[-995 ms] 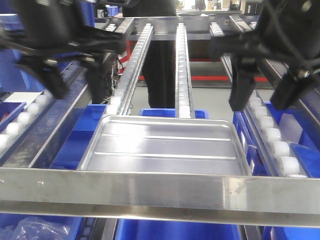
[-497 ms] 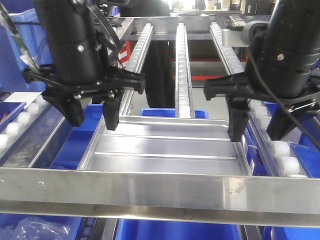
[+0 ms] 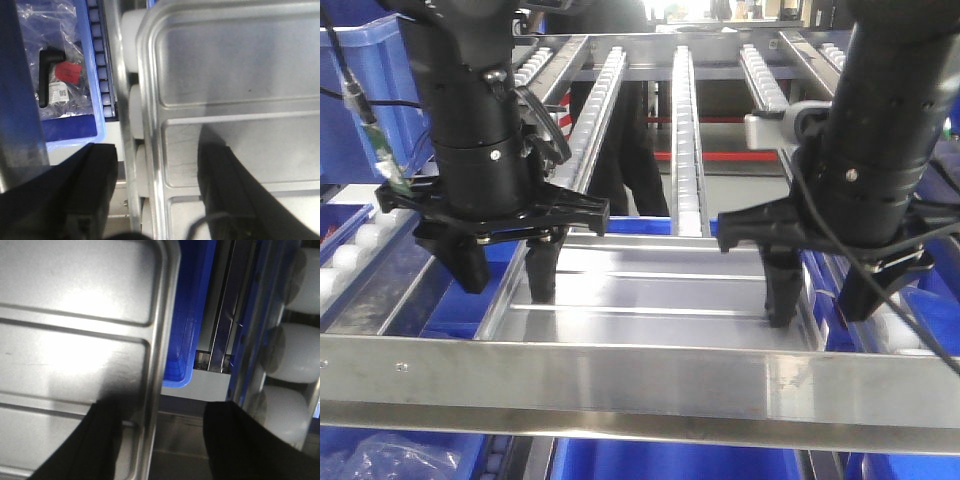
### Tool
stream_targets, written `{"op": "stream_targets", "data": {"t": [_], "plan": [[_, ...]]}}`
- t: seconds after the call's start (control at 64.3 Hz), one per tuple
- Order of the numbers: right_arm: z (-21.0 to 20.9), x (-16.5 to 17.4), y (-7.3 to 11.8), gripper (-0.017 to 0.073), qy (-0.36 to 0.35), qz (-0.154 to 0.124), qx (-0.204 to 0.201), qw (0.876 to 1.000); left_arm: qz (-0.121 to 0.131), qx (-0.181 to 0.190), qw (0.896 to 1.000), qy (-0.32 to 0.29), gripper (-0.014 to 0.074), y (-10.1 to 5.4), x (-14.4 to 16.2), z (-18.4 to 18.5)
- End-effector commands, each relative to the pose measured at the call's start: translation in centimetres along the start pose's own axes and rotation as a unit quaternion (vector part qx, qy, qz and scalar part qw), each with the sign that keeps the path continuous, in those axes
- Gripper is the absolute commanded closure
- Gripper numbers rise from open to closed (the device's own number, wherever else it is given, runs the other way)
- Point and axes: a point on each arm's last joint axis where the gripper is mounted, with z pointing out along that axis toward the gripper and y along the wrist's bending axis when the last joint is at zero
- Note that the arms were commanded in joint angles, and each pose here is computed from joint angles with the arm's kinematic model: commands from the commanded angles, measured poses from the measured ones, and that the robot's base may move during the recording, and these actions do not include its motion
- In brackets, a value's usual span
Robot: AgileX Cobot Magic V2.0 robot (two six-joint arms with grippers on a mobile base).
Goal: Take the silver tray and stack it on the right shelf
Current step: 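Lower both grippers onto the tray's side rims and close them, then lift the silver tray up off the shelf with both grippers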
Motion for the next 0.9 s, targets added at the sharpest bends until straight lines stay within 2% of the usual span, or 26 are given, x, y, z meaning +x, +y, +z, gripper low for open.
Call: {"op": "stream_targets", "data": {"t": [0.0,0.124,0.202,0.249,0.326,0.389,0.466,0.668,0.777,0.886], "plan": [[-1.3,-1.3,0.3,0.0092,-0.044,-0.008,-0.017,0.999,-0.011,0.015,0.999,-0.035,0.0307,-0.1,-1.0,-1.6],[-1.0,-1.3,0.4,0.0124,-0.042,-0.009,-0.017,0.999,-0.012,0.014,0.999,-0.034,0.0320,0.0,-1.0,-1.4],[-1.1,-1.4,0.4,0.0263,-0.046,-0.009,-0.019,0.999,-0.012,0.013,0.999,-0.035,0.0389,0.1,-1.1,-1.4],[-1.0,-1.4,0.4,0.0376,-0.046,-0.009,-0.019,0.999,-0.012,0.013,0.999,-0.035,0.0438,0.1,-1.1,-1.4],[-1.0,-1.4,0.4,0.0526,-0.045,-0.009,-0.019,0.999,-0.009,0.010,0.999,-0.036,0.0575,0.1,-1.1,-1.4],[-1.0,-1.4,0.4,0.0494,-0.045,-0.009,-0.019,0.999,-0.009,0.008,0.999,-0.033,0.0704,0.2,-1.1,-1.4],[-1.0,-1.3,0.4,0.0504,-0.043,-0.009,-0.018,0.999,-0.013,0.007,0.999,-0.032,0.0674,0.2,-1.0,-1.4],[-1.7,-1.4,0.3,0.0503,-0.046,-0.008,-0.017,0.999,-0.019,0.003,0.999,-0.028,0.0676,0.2,-1.1,-1.8],[-3.1,-1.6,0.2,0.0503,-0.060,-0.008,-0.021,0.998,-0.026,0.008,0.999,-0.043,0.0676,0.3,-1.5,-3.2],[-5.3,-1.9,0.1,0.0503,-0.085,-0.007,-0.028,0.996,-0.044,0.019,0.997,-0.067,0.0676,0.5,-1.8,-5.3]]}}
